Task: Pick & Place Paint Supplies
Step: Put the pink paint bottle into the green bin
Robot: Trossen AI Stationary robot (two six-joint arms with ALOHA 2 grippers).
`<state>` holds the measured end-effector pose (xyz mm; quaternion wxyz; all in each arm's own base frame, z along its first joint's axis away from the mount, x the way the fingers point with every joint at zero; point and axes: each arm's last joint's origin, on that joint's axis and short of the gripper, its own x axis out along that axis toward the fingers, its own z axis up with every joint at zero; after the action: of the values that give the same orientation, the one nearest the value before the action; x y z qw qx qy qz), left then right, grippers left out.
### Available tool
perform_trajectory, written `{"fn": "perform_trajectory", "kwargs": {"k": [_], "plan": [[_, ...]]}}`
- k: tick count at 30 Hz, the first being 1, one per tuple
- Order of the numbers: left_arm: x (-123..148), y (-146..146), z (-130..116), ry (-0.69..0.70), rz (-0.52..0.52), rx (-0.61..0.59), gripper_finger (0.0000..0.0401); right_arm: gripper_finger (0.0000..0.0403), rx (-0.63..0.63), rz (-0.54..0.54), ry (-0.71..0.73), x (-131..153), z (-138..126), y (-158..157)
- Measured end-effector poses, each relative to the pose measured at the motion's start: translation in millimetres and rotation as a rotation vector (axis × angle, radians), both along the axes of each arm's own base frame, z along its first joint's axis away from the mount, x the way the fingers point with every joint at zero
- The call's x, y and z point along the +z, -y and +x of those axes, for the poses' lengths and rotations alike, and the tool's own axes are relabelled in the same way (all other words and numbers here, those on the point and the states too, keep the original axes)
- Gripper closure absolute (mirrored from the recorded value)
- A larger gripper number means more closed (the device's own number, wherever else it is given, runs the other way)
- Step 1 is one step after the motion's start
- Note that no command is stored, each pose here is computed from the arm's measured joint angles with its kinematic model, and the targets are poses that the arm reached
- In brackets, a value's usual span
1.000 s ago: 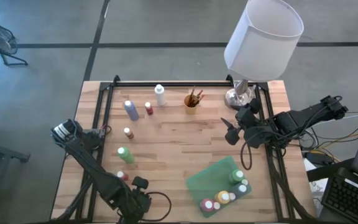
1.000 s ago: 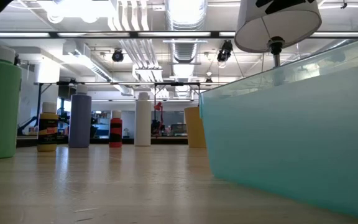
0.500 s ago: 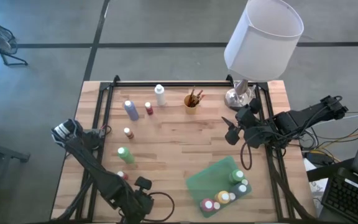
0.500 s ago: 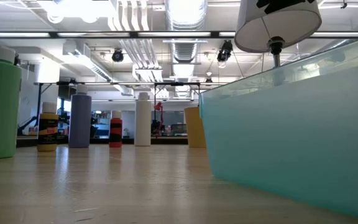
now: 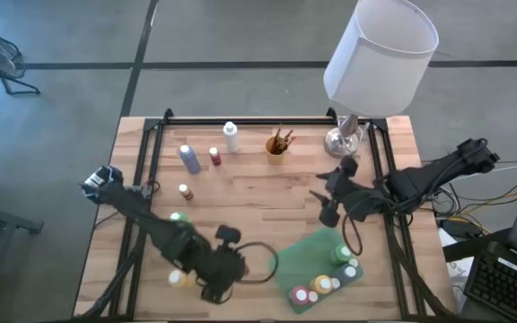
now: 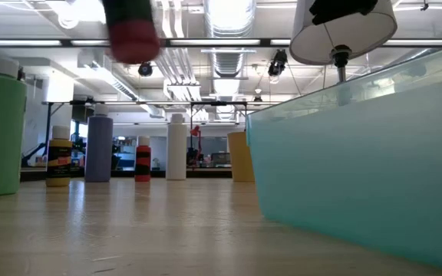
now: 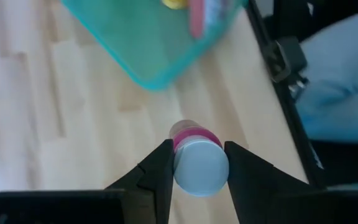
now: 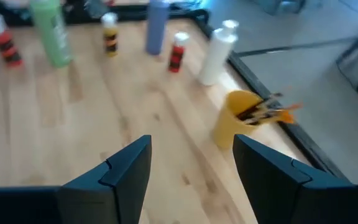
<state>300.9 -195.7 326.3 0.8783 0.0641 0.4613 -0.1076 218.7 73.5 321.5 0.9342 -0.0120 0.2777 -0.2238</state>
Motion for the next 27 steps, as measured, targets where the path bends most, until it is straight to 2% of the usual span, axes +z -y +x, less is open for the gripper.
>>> {"fn": "perform_trajectory", "kwargs": {"k": [6,10,22,27], "plan": [[15,-36,22,0.047,0.03,0.043,0.0274,0.0171,0.194,0.017,0.019,-9,14,-23],[26,-57,32,0.082,0.04,0.074,0.0274,0.0156,0.27,0.033,0.055,-11,17,-36],[56,-104,55,0.243,-0.011,0.213,0.0274,0.0107,0.297,0.045,0.097,-23,26,-49],[59,-116,59,0.272,-0.009,0.222,0.0274,0.0089,0.298,0.047,0.121,-23,30,-51]]}}
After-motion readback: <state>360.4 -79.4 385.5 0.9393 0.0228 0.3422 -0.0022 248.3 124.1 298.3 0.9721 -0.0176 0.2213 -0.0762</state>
